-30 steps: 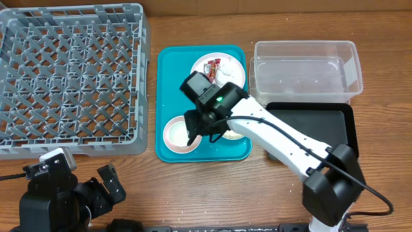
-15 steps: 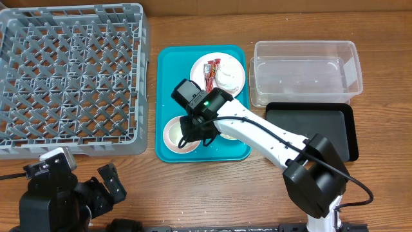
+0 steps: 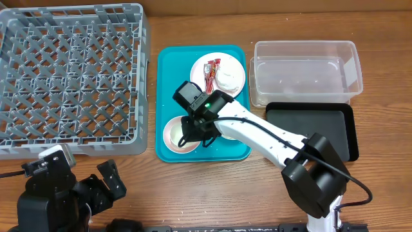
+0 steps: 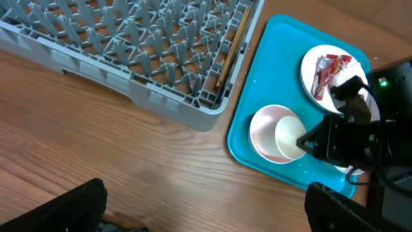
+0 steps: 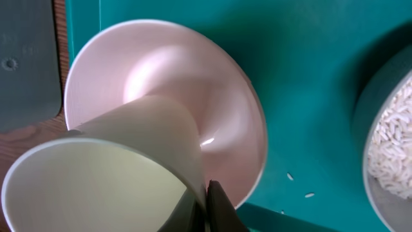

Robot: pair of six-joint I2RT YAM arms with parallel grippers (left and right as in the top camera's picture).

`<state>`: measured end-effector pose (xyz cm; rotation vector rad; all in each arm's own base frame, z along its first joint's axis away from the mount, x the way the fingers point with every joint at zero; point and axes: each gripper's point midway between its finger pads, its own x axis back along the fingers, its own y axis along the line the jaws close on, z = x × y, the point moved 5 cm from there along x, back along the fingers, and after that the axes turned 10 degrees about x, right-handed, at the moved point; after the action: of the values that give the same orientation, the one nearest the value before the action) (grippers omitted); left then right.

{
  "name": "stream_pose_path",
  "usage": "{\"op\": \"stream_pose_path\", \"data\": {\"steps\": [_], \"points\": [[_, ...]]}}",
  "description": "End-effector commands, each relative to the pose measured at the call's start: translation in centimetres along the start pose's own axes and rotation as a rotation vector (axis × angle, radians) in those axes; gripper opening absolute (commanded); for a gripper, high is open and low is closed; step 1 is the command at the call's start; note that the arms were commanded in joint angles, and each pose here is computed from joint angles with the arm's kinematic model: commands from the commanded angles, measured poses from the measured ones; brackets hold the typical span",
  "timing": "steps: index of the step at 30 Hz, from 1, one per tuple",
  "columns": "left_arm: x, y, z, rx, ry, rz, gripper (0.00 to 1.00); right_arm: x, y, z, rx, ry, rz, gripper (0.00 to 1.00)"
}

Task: Sort waste into correct bins and load items into the dishwasher
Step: 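Lift the cup and hand it to the left gripper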

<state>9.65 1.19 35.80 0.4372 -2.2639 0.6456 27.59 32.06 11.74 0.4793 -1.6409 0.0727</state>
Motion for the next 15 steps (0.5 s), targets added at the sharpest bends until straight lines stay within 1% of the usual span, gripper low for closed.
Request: {"op": "stream_pose_path", "data": {"steps": [1, 3, 5, 8, 9, 12, 15], "points": [[0.3, -0.5, -0.5, 0.020, -0.019, 0.029, 1.00, 6.0, 1.3, -1.6, 0.063, -0.114, -0.131, 0.04], [0.3, -1.1, -0.6, 0.000, -0.017, 0.072, 1.00, 9.1, 1.5, -1.7, 0.109, -0.157, -0.194, 0.04], [0.5, -2.4, -0.7, -0.059, -0.007, 0.159, 1.00, 12.3, 1.7, -1.3, 0.185, -0.195, -0.283, 0.04], [1.1, -4.9, -0.8, -0.128, 0.012, 0.340, 1.00, 17.7, 2.2, 0.1, 0.346, -0.268, -0.466, 0.04], [1.5, -6.0, -0.9, -0.145, 0.016, 0.414, 1.00, 19.2, 2.0, 0.4, 0.374, -0.302, -0.499, 0.04], [2.2, -8.4, -1.3, -0.167, 0.028, 0.571, 1.00, 23.6, 0.5, 1.1, 0.379, -0.415, -0.524, 0.04], [1.6, -10.4, -1.5, -0.187, 0.098, 0.658, 1.00, 27.2, -1.6, 2.0, 0.349, -0.521, -0.503, 0.04]]}}
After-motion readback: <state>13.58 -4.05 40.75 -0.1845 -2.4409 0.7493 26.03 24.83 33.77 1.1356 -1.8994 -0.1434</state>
